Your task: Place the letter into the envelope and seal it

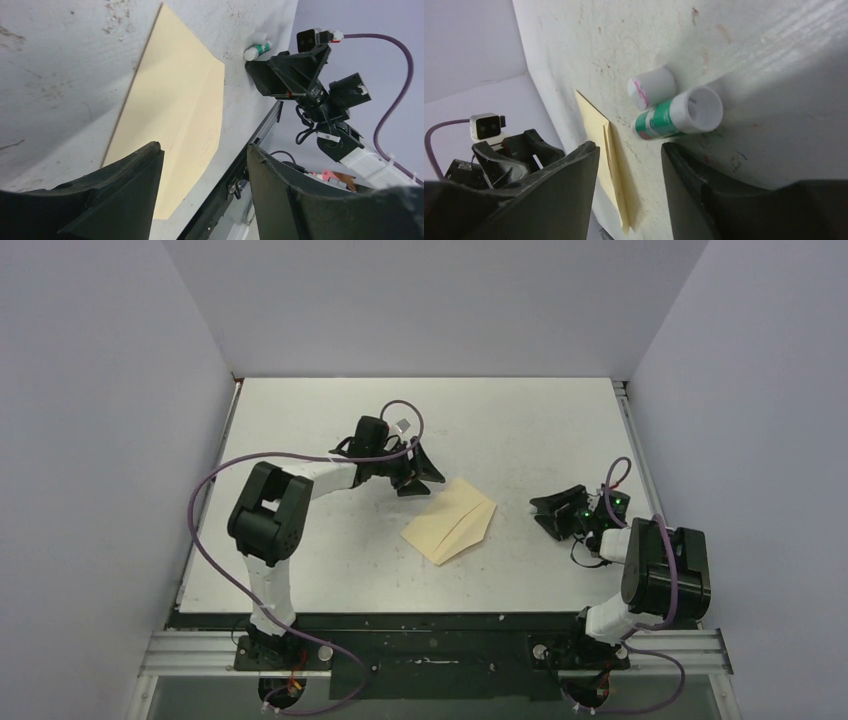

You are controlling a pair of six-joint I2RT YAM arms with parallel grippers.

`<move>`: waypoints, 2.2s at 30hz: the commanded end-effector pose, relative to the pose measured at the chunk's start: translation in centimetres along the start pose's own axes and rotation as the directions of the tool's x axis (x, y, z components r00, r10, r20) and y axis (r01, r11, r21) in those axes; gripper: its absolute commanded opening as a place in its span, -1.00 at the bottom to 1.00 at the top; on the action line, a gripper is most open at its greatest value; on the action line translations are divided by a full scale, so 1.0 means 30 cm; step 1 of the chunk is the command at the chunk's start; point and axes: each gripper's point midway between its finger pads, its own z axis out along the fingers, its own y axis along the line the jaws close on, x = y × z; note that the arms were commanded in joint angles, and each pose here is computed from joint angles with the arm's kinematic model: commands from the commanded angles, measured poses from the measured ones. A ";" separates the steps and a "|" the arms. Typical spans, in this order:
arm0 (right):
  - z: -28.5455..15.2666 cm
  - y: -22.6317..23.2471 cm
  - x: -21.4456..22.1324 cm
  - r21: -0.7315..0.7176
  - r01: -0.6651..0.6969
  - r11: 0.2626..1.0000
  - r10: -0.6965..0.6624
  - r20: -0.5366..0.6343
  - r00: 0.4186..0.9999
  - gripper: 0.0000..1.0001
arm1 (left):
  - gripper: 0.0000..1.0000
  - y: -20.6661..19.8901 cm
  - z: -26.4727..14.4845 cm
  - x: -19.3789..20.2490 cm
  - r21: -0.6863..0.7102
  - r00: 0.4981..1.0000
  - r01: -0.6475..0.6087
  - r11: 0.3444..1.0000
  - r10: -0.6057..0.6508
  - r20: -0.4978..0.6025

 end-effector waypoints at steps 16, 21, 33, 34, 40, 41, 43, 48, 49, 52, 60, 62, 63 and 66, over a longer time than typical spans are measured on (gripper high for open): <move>-0.134 -0.032 0.043 0.134 0.173 0.976 -0.174 -0.004 0.985 0.04 | 0.20 0.113 -0.146 -0.049 -0.268 0.959 -0.244 0.932 0.273 0.077; -0.156 -0.080 0.156 0.178 0.254 0.951 -0.247 -0.060 0.967 -0.41 | -0.25 0.080 -0.136 0.036 -0.136 0.959 -0.272 0.953 0.279 0.040; -0.037 -0.076 0.377 0.121 0.386 0.914 -0.362 -0.186 0.914 -0.50 | -0.49 0.230 -0.079 0.190 -0.280 0.959 -0.279 0.918 0.282 -0.033; -0.023 -0.074 0.389 0.117 0.390 0.913 -0.363 -0.198 0.910 -0.51 | -0.50 0.245 -0.076 0.202 -0.304 0.959 -0.279 0.911 0.280 -0.041; 0.055 -0.034 0.440 0.043 0.379 0.924 -0.359 -0.242 0.902 -0.56 | -0.57 0.346 -0.087 0.258 -0.451 0.964 -0.261 0.854 0.254 -0.076; 0.064 -0.006 0.460 -0.002 0.381 0.925 -0.369 -0.255 0.894 -0.57 | -0.57 0.360 -0.089 0.264 -0.466 0.966 -0.253 0.848 0.245 -0.078; 0.074 0.061 0.493 -0.109 0.370 0.923 -0.385 -0.258 0.886 -0.59 | -0.58 0.373 -0.087 0.273 -0.482 0.969 -0.244 0.842 0.234 -0.082; 0.101 0.127 0.559 -0.212 0.355 0.911 -0.406 -0.295 0.865 -0.61 | -0.59 0.390 -0.074 0.295 -0.494 0.972 -0.233 0.837 0.214 -0.096; 0.110 0.131 0.564 -0.213 0.354 0.910 -0.406 -0.298 0.864 -0.61 | -0.60 0.390 -0.070 0.298 -0.495 0.972 -0.234 0.837 0.214 -0.099; 0.139 0.137 0.575 -0.213 0.351 0.912 -0.404 -0.307 0.862 -0.62 | -0.60 0.397 -0.066 0.307 -0.497 0.972 -0.236 0.835 0.210 -0.108; 0.193 0.133 0.578 -0.182 0.357 0.916 -0.399 -0.318 0.860 -0.64 | -0.62 0.394 -0.059 0.312 -0.488 0.970 -0.242 0.839 0.209 -0.122; 0.200 0.128 0.577 -0.173 0.355 0.918 -0.394 -0.321 0.861 -0.65 | -0.62 0.390 -0.058 0.312 -0.484 0.970 -0.242 0.841 0.209 -0.122; 0.203 0.127 0.578 -0.172 0.353 0.920 -0.391 -0.324 0.862 -0.66 | -0.62 0.389 -0.057 0.312 -0.483 0.970 -0.242 0.842 0.209 -0.123; 0.207 0.138 0.584 -0.180 0.347 0.920 -0.389 -0.328 0.861 -0.68 | -0.62 0.387 -0.054 0.312 -0.481 0.971 -0.241 0.843 0.207 -0.123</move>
